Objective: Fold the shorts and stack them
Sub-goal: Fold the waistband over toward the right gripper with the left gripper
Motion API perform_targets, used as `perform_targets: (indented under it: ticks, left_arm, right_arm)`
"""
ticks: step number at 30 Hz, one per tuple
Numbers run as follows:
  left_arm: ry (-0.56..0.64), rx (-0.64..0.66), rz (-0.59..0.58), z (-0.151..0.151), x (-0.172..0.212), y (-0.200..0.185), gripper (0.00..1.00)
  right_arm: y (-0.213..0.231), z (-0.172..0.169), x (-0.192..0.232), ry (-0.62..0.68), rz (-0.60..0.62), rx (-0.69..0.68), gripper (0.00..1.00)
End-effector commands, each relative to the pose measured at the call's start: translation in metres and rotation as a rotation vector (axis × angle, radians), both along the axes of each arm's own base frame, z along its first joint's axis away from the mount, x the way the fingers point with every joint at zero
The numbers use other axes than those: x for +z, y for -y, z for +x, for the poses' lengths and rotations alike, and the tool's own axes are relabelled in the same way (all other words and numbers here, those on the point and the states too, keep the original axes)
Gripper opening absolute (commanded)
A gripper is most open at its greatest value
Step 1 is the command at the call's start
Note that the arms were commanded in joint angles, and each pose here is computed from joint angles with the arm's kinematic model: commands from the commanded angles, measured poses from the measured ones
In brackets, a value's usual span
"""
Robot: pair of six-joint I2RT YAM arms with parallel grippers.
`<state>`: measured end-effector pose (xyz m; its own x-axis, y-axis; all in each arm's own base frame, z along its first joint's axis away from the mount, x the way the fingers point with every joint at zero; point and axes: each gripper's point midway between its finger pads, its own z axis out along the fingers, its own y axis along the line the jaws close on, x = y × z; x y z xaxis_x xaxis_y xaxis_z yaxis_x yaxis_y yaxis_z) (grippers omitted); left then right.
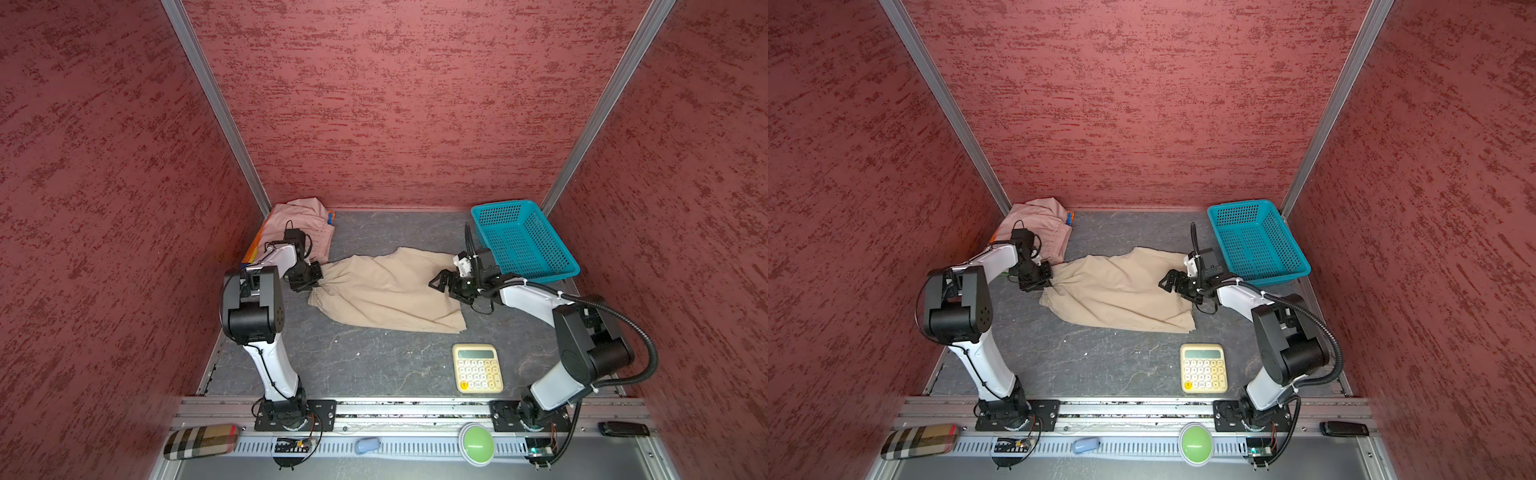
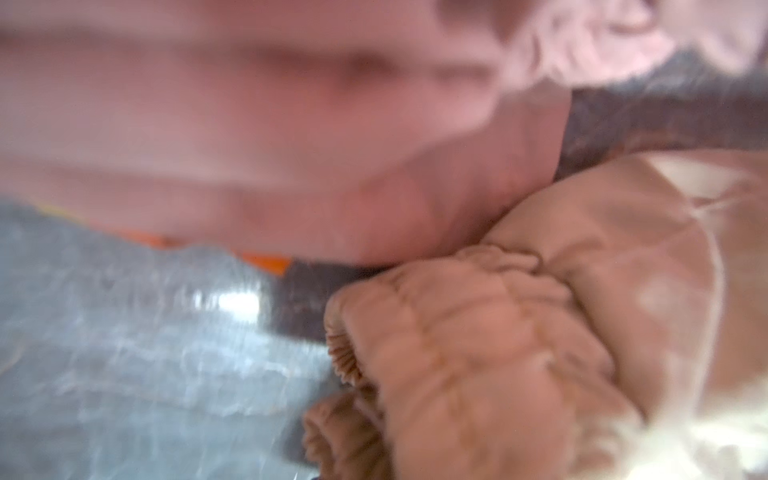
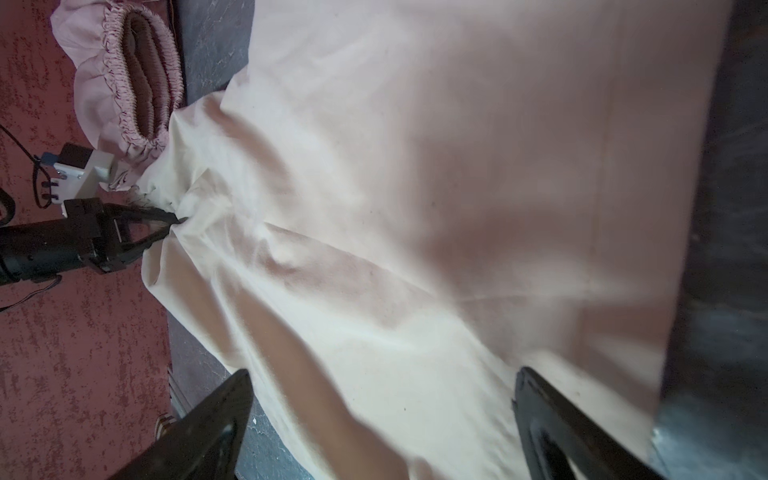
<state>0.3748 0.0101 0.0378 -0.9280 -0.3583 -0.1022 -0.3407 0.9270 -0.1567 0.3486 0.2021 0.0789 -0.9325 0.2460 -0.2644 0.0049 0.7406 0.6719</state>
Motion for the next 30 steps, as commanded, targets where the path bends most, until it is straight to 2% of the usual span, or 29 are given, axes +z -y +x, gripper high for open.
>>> perform_targets:
  ticks: [1, 5, 10, 13, 16, 23, 30]
  left_arm:
    - [-0.027, -0.073, 0.134, -0.012, 0.037, -0.003, 0.00]
    - [-0.048, -0.184, 0.293, -0.010, 0.072, 0.008, 0.00]
    - [-0.096, -0.296, 0.482, -0.011, 0.102, 0.019, 0.00]
    - [-0.078, -0.360, 0.594, -0.008, 0.125, 0.031, 0.00]
    - [-0.047, -0.405, 0.658, -0.006, 0.150, 0.047, 0.00]
    - [0.026, -0.504, 0.689, -0.005, 0.185, 0.095, 0.00]
    - [0.020, -0.620, 0.621, -0.013, 0.171, 0.162, 0.00]
  right_arm:
    - [0.007, 0.000, 0.004, 0.020, -0.011, -0.005, 0.99]
    - [0.008, 0.001, 0.005, 0.025, -0.016, -0.016, 0.99]
    - [0.019, 0.003, -0.003, 0.026, -0.086, -0.041, 0.99]
    - [0.029, 0.003, -0.013, 0.020, -0.148, -0.061, 0.99]
    - [0.034, 0.003, -0.026, 0.003, -0.185, -0.071, 0.99]
    - [0.009, -0.003, -0.048, -0.038, -0.139, -0.032, 0.99]
    - [-0.015, -0.009, -0.054, -0.065, -0.045, -0.022, 0.99]
